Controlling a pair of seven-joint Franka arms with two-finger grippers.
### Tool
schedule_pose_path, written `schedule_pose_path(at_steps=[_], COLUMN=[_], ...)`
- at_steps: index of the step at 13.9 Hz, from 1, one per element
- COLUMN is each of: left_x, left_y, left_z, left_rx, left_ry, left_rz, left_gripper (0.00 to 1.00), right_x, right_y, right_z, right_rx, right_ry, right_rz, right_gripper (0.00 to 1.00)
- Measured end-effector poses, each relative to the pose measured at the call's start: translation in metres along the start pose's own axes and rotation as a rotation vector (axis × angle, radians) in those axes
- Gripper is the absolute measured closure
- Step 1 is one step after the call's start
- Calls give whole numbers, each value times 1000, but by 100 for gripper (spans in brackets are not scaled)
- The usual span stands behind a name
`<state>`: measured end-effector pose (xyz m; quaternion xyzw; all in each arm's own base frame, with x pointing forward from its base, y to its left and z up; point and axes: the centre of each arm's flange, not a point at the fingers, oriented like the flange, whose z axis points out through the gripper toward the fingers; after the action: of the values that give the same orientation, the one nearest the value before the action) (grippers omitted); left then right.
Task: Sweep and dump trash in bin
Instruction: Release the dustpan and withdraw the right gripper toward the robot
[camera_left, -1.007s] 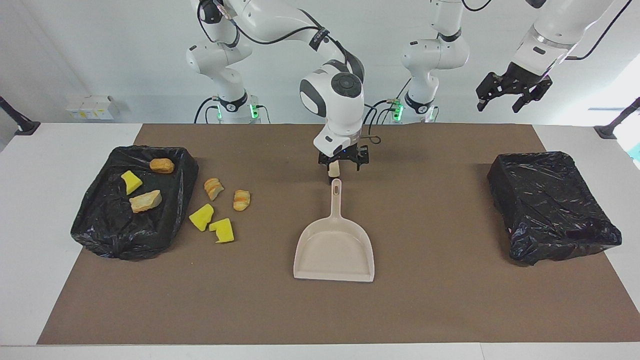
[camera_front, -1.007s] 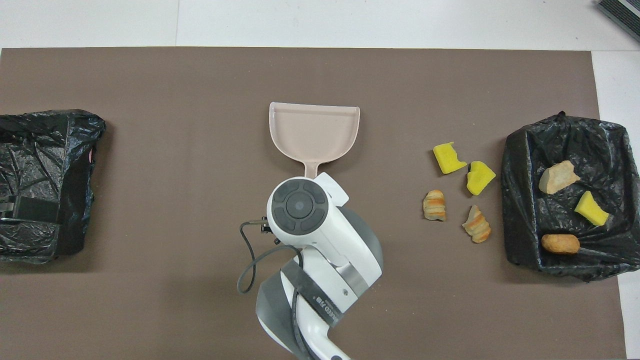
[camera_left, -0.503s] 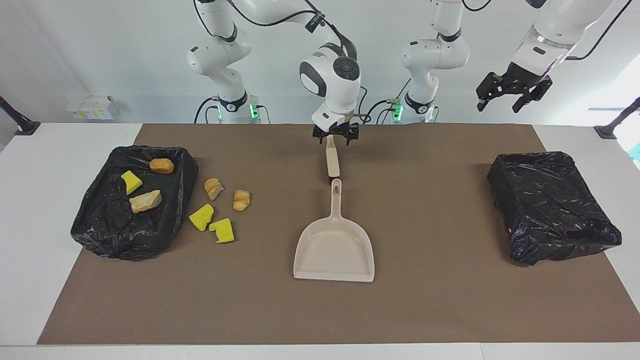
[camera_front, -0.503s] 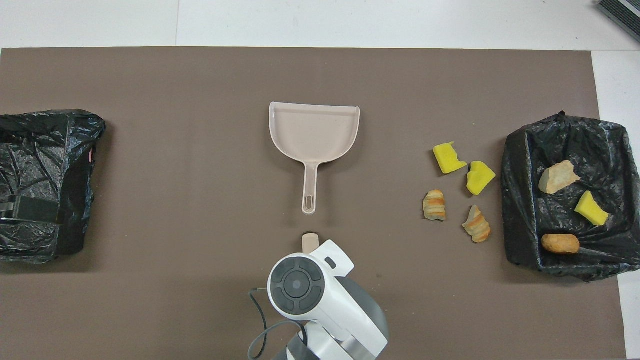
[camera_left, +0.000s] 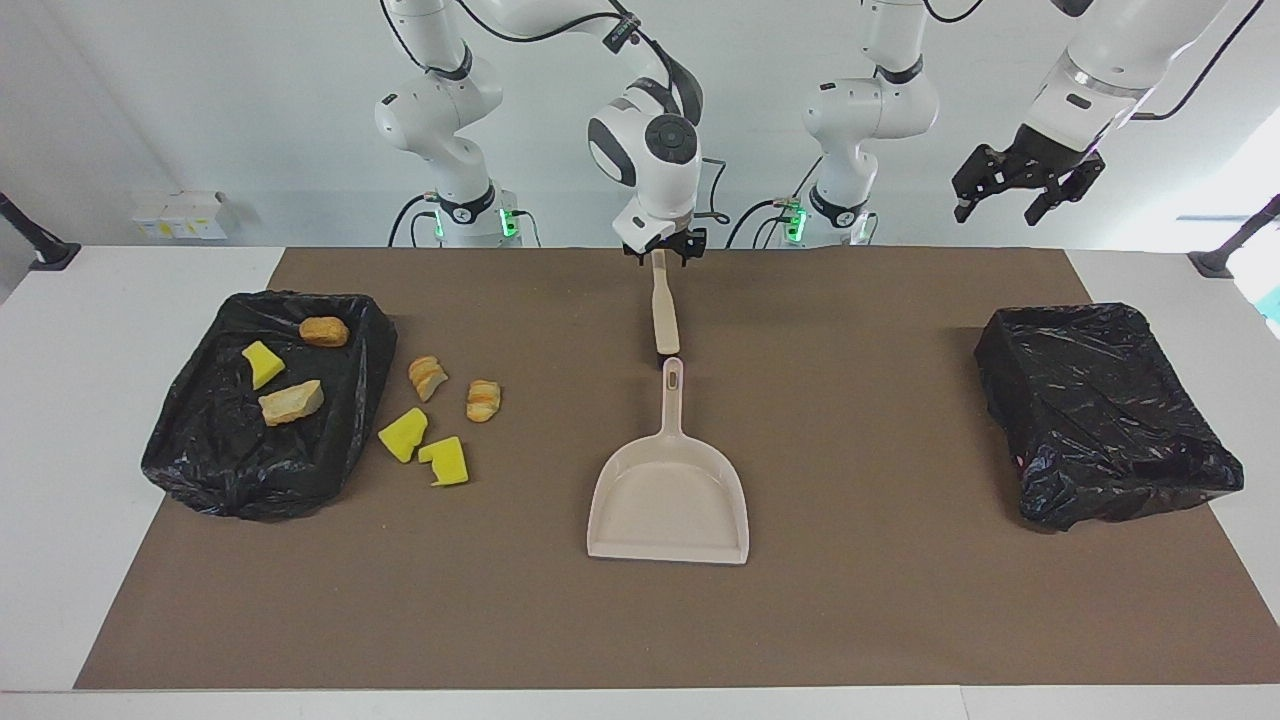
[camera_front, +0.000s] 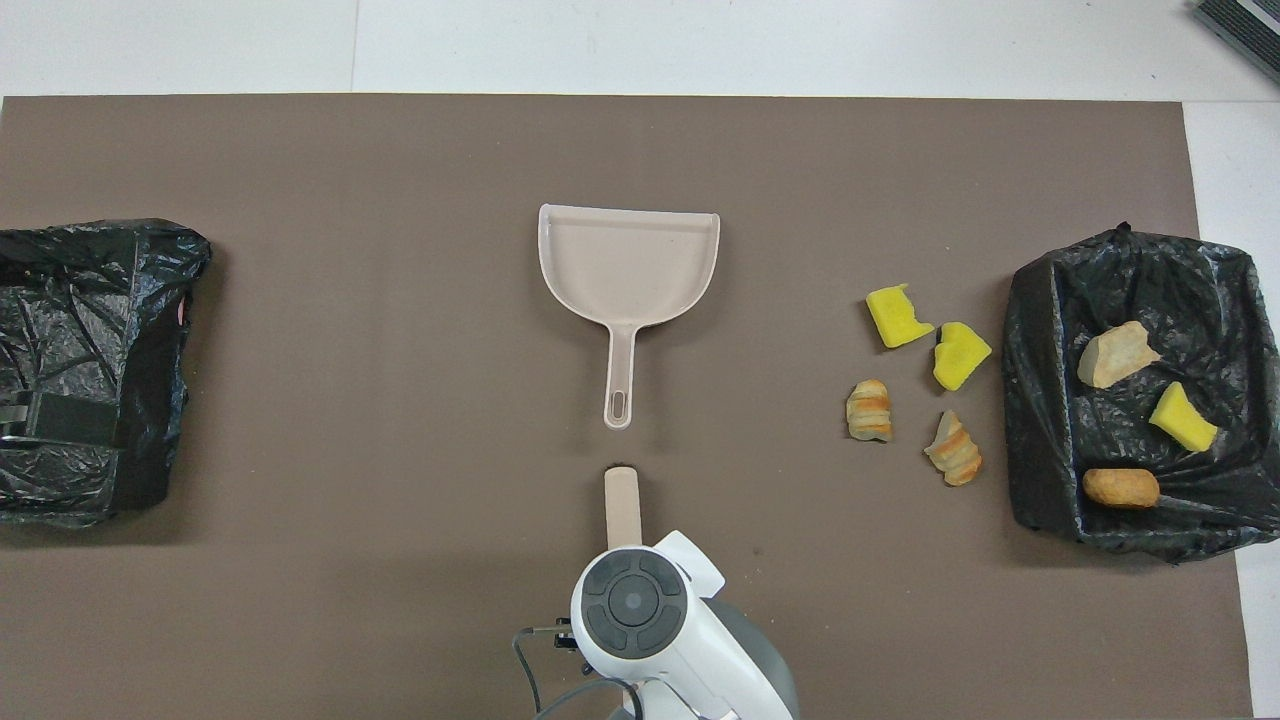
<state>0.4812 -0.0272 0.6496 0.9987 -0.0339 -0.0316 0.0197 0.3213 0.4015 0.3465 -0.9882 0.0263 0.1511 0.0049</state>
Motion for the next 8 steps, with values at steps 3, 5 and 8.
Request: schedule_pose_path(at_steps=[3, 5, 8], left_x=[0, 0, 0], left_y=[0, 0, 0], left_z=[0, 0, 0], left_rx=[0, 0, 0], left_ry=[0, 0, 0], left_rz=[0, 0, 0], left_gripper=[0, 0, 0], right_x=[-4, -6, -6], right_y=[0, 0, 2], right_z=[8, 10, 13], right_rx=[-4, -6, -10], right_ry=[0, -1, -4], right_rz=[-10, -14, -17], right_gripper=[28, 45, 47])
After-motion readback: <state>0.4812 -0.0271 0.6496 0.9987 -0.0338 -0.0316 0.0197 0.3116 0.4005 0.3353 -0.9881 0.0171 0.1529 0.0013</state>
